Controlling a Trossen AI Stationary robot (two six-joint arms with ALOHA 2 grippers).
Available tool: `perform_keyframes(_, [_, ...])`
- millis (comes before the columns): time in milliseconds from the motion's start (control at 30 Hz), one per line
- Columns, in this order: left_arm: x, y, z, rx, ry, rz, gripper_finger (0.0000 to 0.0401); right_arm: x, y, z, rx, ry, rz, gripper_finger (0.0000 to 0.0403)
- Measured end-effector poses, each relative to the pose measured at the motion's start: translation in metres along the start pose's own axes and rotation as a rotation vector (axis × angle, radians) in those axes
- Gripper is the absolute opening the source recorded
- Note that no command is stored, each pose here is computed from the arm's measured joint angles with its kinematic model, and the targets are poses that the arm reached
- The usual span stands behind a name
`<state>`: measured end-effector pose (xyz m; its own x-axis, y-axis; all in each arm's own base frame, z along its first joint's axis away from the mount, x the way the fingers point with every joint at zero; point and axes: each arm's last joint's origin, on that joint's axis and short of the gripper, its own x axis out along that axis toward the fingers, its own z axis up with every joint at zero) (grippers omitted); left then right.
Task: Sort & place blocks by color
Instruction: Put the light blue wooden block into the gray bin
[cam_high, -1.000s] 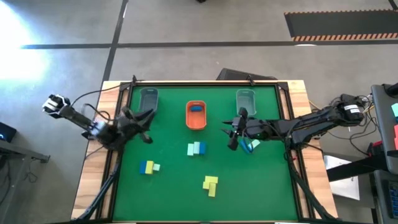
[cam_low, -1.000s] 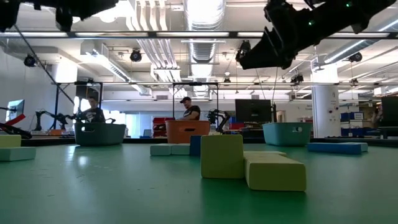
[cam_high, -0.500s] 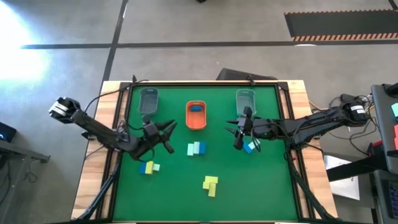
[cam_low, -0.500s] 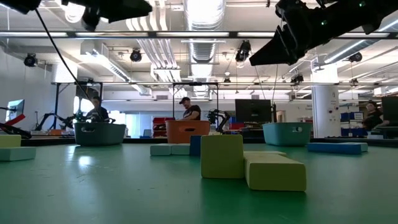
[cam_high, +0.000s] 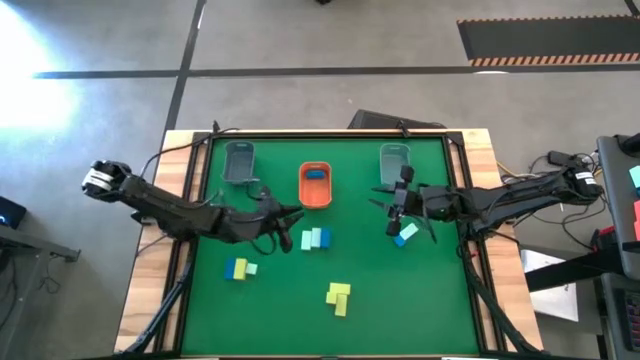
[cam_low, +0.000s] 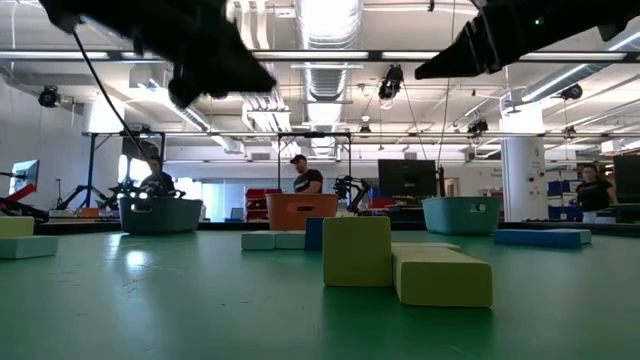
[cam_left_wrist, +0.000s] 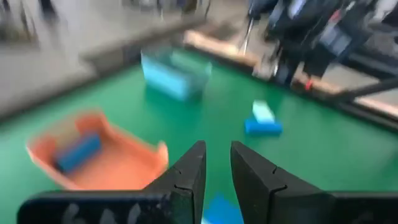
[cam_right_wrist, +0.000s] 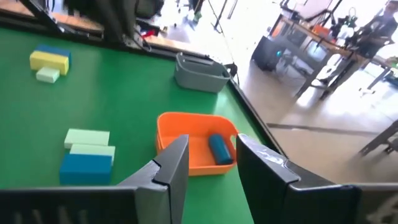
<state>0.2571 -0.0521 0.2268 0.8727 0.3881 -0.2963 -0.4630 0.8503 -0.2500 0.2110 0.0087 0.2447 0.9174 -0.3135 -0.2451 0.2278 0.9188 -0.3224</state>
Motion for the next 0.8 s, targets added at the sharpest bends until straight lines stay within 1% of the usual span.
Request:
perform_keyframes(100, [0.016, -0.001, -0.022, -0.057, 0.095, -0.002, 0.0058, -0.009, -0.003, -0.002, 0.011, -0.015, -0.004, 0.0109])
perform_keyframes(167, [0.026, -0.001, -0.038, -0.067, 0.15, 0.024, 0.0058, -0.014, -0.005, -0.006, 0.016, -0.016, -0.004, 0.0101])
perform_keyframes(233, [0.035, -0.003, -0.05, -0.1, 0.186, 0.05, 0.0058, -0.019, -0.007, -0.007, 0.015, -0.015, -0.003, 0.0092])
perform_keyframes(300, [0.043, -0.005, -0.059, -0.158, 0.21, 0.073, 0.0058, -0.024, -0.009, -0.007, 0.028, -0.013, -0.005, 0.0082])
perform_keyframes(433, [0.055, -0.008, -0.08, -0.259, 0.334, 0.049, 0.0058, -0.031, -0.012, -0.007, 0.044, -0.012, -0.01, 0.0061])
perform_keyframes(500, [0.059, -0.01, -0.086, -0.296, 0.386, 0.043, 0.0054, -0.032, -0.013, -0.007, 0.053, -0.013, -0.011, 0.0052])
perform_keyframes(567, [0.063, -0.012, -0.089, -0.305, 0.412, 0.065, 0.0043, -0.034, -0.014, -0.008, 0.051, -0.008, -0.01, 0.0044])
perform_keyframes(700, [0.074, -0.019, -0.09, -0.298, 0.422, 0.083, 0.0009, -0.034, -0.013, -0.008, 0.049, -0.006, -0.009, 0.0033])
perform_keyframes(800, [0.08, -0.024, -0.09, -0.297, 0.422, 0.085, 0.0004, -0.033, -0.013, -0.008, 0.046, -0.002, -0.008, 0.0028])
